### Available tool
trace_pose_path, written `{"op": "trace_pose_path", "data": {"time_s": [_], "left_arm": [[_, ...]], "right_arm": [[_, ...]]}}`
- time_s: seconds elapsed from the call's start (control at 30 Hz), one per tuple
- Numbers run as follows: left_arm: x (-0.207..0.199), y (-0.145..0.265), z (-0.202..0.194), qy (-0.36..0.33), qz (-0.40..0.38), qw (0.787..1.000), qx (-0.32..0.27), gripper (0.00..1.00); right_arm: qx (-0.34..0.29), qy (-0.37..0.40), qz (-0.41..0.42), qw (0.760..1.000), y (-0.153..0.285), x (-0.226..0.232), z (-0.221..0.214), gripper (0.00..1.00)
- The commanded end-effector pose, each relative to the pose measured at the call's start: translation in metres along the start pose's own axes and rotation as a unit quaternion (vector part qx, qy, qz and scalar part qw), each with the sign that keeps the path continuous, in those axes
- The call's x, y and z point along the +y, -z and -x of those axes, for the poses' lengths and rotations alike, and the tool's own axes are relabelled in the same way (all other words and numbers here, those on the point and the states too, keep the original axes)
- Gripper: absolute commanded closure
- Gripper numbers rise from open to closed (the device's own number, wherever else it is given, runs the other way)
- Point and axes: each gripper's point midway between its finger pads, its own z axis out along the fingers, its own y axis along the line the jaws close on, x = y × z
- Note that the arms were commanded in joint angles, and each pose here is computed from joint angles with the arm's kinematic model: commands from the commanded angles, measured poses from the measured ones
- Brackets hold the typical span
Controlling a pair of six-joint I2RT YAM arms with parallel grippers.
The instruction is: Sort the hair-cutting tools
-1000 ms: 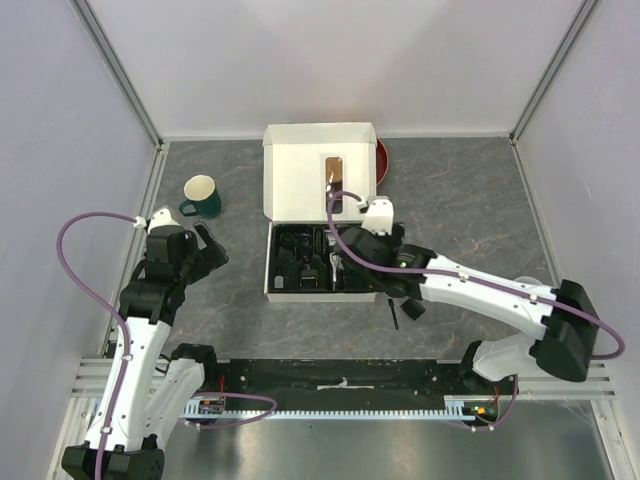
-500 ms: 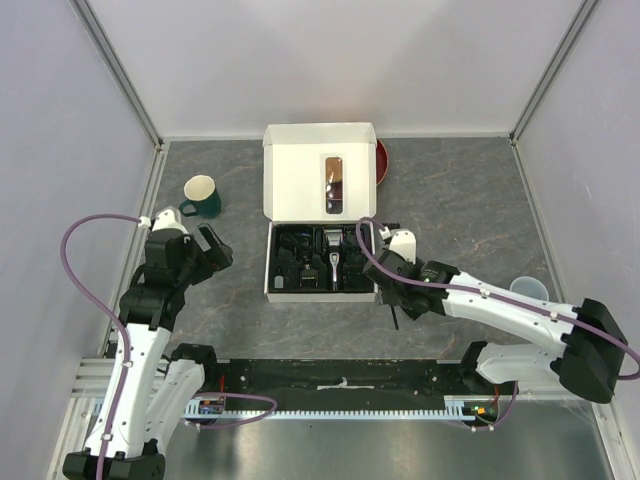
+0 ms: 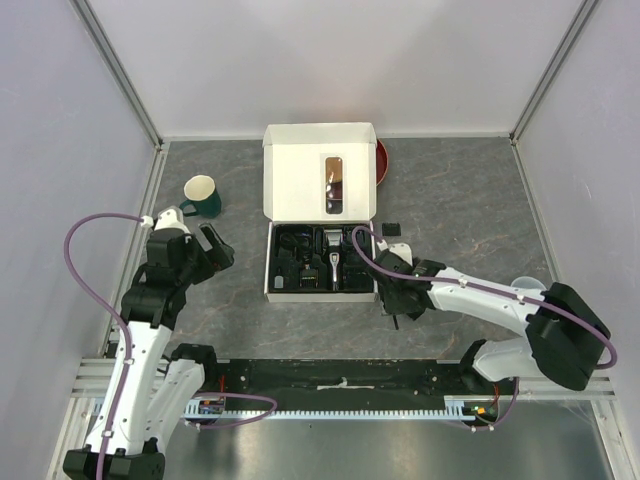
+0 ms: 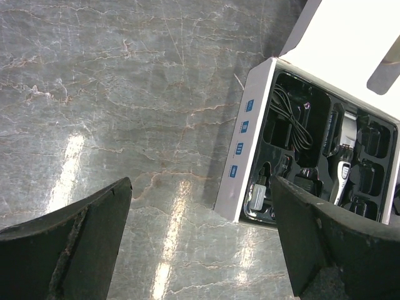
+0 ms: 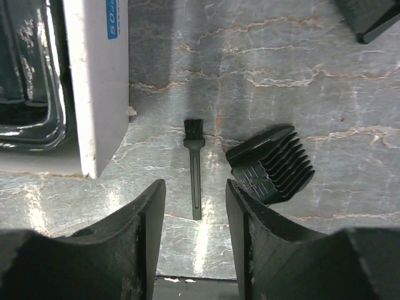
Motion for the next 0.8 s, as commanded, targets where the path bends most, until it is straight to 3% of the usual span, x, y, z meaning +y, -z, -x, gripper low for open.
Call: {"op": "trace_pose_path", "data": {"time_s": [0.0,0.63,0.77], "left_arm": [[-0.006,0.001,0.007,-0.018,-0.019,1.0,-0.016,0.02],[-0.007,-0.007,0.0,-0.019,-0.018,1.0,0.011,0.05],[-0.007,-0.008,0.001,-0.018,-0.016,1.0,0.013,0.06]], "right_arm": [[0.027,0.005,0.014,1.0,-0.012,0.005,-0.004,0.51],[0.091,0.004,-0.008,0.996,-0.035,-0.004,-0.023,0.75],[0.094,0.004,-0.006,0.996,-0.036,-0.002,-0.023,0.86]]}}
